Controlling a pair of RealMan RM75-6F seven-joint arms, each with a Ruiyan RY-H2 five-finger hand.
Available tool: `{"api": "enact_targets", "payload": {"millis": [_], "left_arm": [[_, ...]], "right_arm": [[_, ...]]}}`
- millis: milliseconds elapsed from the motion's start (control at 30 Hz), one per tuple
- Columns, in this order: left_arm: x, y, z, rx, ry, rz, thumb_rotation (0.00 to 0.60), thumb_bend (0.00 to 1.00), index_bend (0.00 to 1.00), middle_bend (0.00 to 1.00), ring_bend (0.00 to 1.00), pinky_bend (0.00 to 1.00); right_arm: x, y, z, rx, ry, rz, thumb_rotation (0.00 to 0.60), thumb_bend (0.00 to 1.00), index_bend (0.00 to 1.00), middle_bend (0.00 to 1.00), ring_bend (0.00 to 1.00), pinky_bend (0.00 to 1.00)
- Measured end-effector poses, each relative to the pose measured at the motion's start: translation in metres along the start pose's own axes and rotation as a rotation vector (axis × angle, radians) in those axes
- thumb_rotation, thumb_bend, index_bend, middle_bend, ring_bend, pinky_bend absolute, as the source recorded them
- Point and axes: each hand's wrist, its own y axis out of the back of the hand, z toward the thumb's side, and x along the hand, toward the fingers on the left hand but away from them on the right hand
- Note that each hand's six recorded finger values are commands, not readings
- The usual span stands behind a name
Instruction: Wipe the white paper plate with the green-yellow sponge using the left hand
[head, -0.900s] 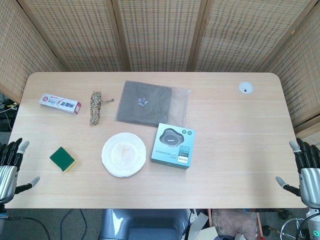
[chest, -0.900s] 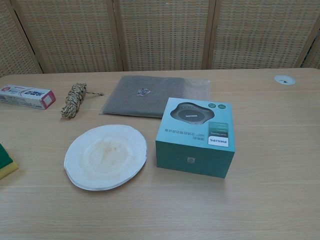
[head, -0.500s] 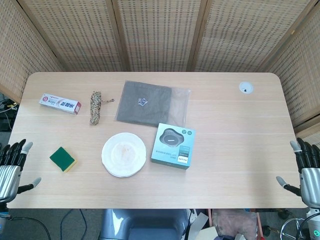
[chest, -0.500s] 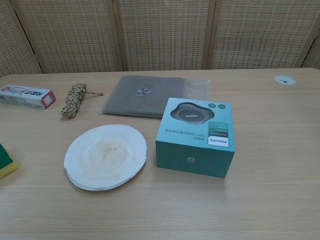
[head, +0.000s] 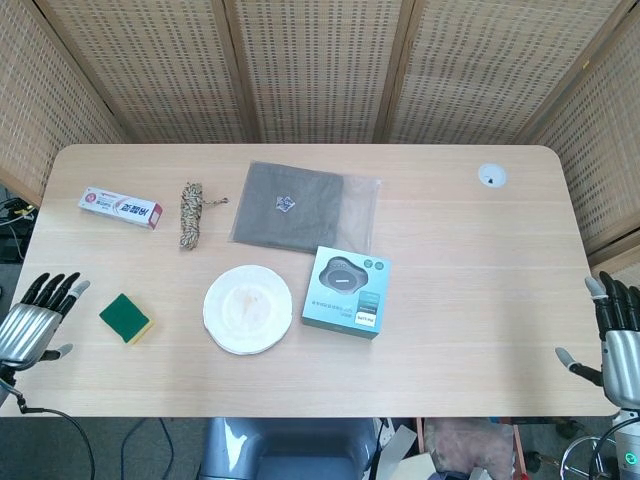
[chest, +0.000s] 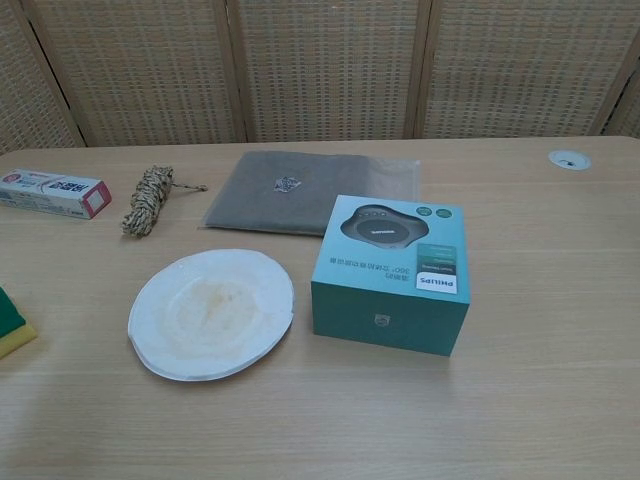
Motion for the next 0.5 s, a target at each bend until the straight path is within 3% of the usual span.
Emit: {"api": "enact_targets", "payload": {"millis": [267,500], "left_arm": [[0.042,-0.032,0.025,-0.069,-0.102,-0.052,0.600,0.00,0.18,0.06,0.01,0.14],[0.057,-0.046,0.041,-0.051,-0.133,-0.090,0.600,0.00,0.32,0.17,0.08,0.19]], "right_arm": [[-0.002,-0.002,-0.002,0.001,-0.007,0.005,0.600,0.00,0.00,0.00,0.00,0.00],[-0.004,-0.002,-0.003,-0.006,-0.014,0.004,0.600,0.00,0.00,0.00,0.00,0.00]]}}
